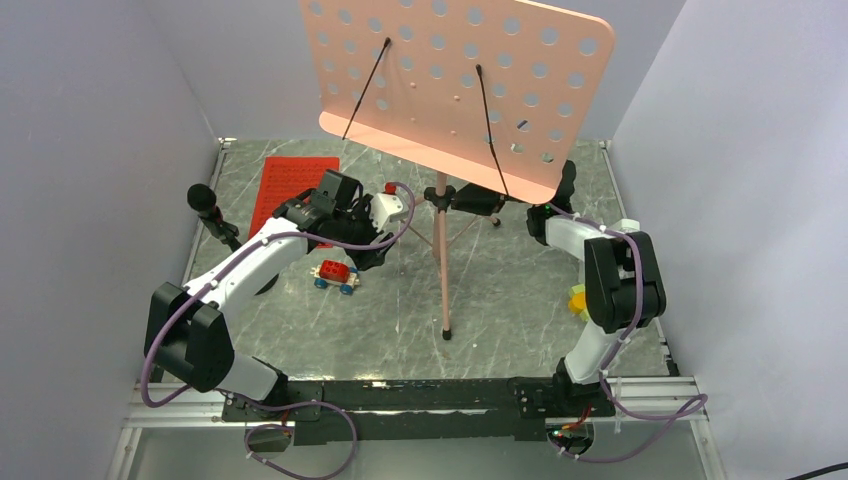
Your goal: Pack up the instrument practice props
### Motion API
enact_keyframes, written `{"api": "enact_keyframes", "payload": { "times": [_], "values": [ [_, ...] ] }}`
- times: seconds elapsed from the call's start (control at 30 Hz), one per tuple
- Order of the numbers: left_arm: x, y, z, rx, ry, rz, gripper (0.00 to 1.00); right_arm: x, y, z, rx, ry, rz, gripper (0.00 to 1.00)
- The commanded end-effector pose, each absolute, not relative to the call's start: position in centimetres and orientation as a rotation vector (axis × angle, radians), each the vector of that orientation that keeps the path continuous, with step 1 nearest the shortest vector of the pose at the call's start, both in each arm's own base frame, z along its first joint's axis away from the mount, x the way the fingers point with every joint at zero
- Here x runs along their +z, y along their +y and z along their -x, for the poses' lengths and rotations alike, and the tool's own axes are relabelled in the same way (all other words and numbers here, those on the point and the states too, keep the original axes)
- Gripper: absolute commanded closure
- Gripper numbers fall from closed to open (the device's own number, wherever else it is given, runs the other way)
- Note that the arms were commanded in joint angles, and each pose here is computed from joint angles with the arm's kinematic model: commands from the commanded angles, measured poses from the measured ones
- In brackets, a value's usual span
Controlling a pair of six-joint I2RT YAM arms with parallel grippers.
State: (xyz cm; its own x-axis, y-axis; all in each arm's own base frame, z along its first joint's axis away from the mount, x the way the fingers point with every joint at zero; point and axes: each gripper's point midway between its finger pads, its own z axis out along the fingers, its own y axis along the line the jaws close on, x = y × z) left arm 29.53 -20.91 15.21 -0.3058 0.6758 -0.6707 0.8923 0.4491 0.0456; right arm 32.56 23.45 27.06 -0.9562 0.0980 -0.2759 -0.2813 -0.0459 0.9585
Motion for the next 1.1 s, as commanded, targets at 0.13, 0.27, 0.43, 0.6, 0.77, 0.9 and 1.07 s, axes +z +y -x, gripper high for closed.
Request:
{"api": "enact_keyframes", "payload": {
  "times": [0.13,0.27,0.43,0.6,0.77,0.9,1.07],
  "values": [
    [16.6,-21.6,-30.3,-0.445,2.009,-1.310,0.23,29.0,24.5,-30.5,2.093,1.947,0.342,0.61],
    [16.6,-21.6,-30.2,-0.448,2.010,-1.307,0.23,28.8,24.4,-30.4,2.088,1.940,0.345,0.75],
    [16.4,-21.5,-30.2,-0.443,2.014,-1.309,0.23,28.9,24.0,-30.2,2.008,1.834,0.495,1.00],
    [16.2,-21.2,-30.0,-0.428,2.025,-1.317,0.23,27.9,22.5,-32.1,1.815,1.735,0.580,1.00],
    [15.8,-20.7,-29.9,-0.404,2.039,-1.329,0.23,27.9,21.1,-34.9,1.429,1.626,0.688,1.00],
    [15.3,-20.5,-30.0,-0.392,2.054,-1.339,0.23,27.9,20.7,-36.1,1.132,1.487,0.805,1.00],
    [15.0,-20.6,-30.3,-0.388,2.067,-1.349,0.23,27.3,21.4,-36.6,0.856,1.291,0.980,1.00]
  ]
}}
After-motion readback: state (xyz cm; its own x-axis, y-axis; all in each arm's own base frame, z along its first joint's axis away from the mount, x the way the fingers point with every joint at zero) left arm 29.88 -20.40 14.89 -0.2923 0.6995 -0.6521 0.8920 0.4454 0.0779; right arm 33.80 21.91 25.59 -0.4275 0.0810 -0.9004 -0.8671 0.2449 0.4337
